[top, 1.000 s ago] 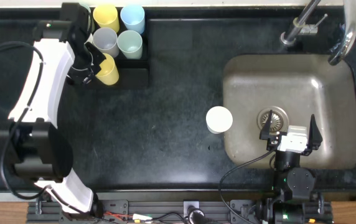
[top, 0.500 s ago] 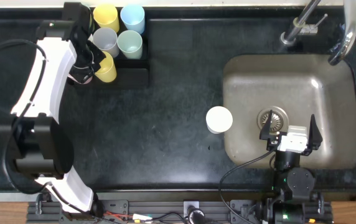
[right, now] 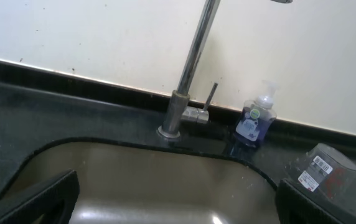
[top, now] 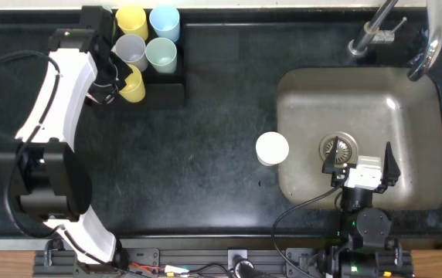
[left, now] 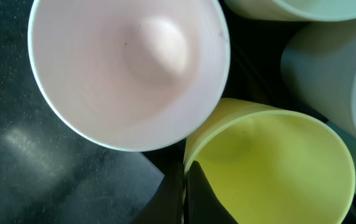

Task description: Store Cups

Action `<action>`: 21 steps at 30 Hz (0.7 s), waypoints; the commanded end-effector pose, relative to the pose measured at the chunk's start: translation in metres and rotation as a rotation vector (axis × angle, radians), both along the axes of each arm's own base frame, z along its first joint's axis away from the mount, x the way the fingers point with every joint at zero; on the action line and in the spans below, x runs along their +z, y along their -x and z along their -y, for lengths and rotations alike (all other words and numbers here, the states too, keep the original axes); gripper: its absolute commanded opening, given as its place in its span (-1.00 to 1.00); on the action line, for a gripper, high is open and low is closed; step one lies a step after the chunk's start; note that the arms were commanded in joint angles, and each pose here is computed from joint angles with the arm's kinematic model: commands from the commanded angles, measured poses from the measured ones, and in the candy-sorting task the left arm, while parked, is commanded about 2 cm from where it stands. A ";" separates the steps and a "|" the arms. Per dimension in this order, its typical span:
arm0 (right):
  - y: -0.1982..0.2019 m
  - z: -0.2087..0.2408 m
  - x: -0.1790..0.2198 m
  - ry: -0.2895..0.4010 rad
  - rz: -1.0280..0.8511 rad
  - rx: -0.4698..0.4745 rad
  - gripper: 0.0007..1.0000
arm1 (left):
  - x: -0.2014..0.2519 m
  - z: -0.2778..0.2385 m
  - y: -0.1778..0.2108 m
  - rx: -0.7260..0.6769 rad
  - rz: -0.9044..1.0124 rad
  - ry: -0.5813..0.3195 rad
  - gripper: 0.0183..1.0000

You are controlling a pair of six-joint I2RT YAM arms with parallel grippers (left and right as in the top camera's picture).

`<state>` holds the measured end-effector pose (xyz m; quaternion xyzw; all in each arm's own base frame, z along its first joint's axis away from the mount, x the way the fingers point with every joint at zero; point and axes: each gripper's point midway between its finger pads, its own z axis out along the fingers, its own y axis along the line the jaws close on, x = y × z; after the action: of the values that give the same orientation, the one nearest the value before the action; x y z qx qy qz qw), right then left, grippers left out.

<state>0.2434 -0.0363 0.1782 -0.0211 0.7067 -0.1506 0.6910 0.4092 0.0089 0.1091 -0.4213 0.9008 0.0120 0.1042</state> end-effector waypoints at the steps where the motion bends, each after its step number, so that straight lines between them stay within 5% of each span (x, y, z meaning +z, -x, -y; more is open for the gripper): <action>1: 0.000 0.000 -0.004 0.000 0.000 -0.002 1.00 | -0.004 -0.003 0.000 0.003 -0.008 -0.022 -0.96; 3: 0.000 0.000 -0.004 0.000 0.000 -0.002 0.99 | -0.004 -0.003 0.000 0.003 -0.008 -0.022 -0.70; 5: 0.000 0.000 -0.004 0.000 0.000 -0.002 1.00 | -0.004 -0.003 0.000 0.003 -0.008 -0.022 0.39; 8: 0.000 0.000 -0.004 0.000 0.000 -0.002 0.99 | -0.004 -0.003 0.000 0.003 -0.008 -0.022 1.00; 14: 0.000 0.000 -0.004 0.000 0.000 -0.002 1.00 | 0.012 0.000 0.003 -0.005 0.022 -0.018 1.00; 21: 0.000 0.000 -0.003 0.000 0.000 -0.002 0.99 | 0.087 0.005 0.024 -0.017 0.180 -0.004 1.00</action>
<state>0.2434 -0.0363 0.1783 -0.0212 0.7065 -0.1508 0.6911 0.3968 0.0055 0.1361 -0.4156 0.9015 0.0047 0.1209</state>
